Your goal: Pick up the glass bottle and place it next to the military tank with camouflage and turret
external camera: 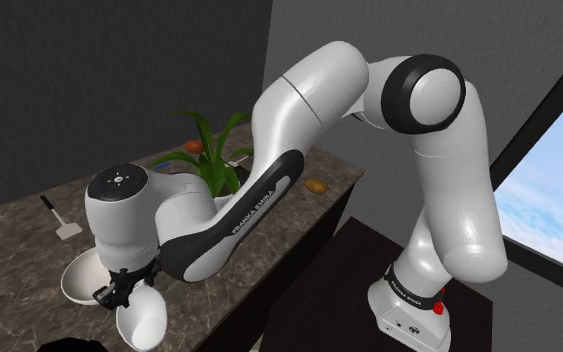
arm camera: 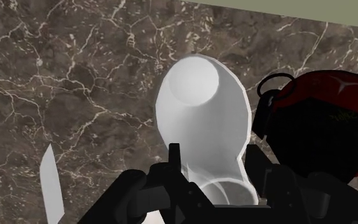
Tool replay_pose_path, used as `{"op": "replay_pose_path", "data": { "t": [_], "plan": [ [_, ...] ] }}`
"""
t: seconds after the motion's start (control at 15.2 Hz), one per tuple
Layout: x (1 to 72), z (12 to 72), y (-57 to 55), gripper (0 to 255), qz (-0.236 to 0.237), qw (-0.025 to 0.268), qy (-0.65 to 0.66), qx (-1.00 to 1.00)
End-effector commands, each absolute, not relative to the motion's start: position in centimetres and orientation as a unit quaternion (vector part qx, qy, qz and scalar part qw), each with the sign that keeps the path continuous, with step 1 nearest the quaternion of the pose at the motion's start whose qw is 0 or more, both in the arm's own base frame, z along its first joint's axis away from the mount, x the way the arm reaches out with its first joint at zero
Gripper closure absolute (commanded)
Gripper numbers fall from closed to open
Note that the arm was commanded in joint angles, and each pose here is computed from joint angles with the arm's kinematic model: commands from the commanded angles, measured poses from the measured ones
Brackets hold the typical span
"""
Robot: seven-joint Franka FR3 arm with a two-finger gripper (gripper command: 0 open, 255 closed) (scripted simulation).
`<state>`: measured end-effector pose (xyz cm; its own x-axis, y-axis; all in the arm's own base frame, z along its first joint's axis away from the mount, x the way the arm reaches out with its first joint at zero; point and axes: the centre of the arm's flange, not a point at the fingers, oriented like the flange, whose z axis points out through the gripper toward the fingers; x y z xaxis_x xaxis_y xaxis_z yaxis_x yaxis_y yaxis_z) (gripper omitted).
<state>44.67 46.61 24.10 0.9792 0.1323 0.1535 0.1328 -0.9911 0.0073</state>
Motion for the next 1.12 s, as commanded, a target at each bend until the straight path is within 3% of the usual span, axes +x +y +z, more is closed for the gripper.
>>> {"op": "replay_pose_path", "data": {
  "t": [0.0,1.06],
  "plan": [
    [44.7,24.9,46.6,255,-0.077,0.001,-0.067,-0.995],
    [44.7,33.3,46.6,255,-0.077,0.001,-0.067,-0.995]
  ]
}}
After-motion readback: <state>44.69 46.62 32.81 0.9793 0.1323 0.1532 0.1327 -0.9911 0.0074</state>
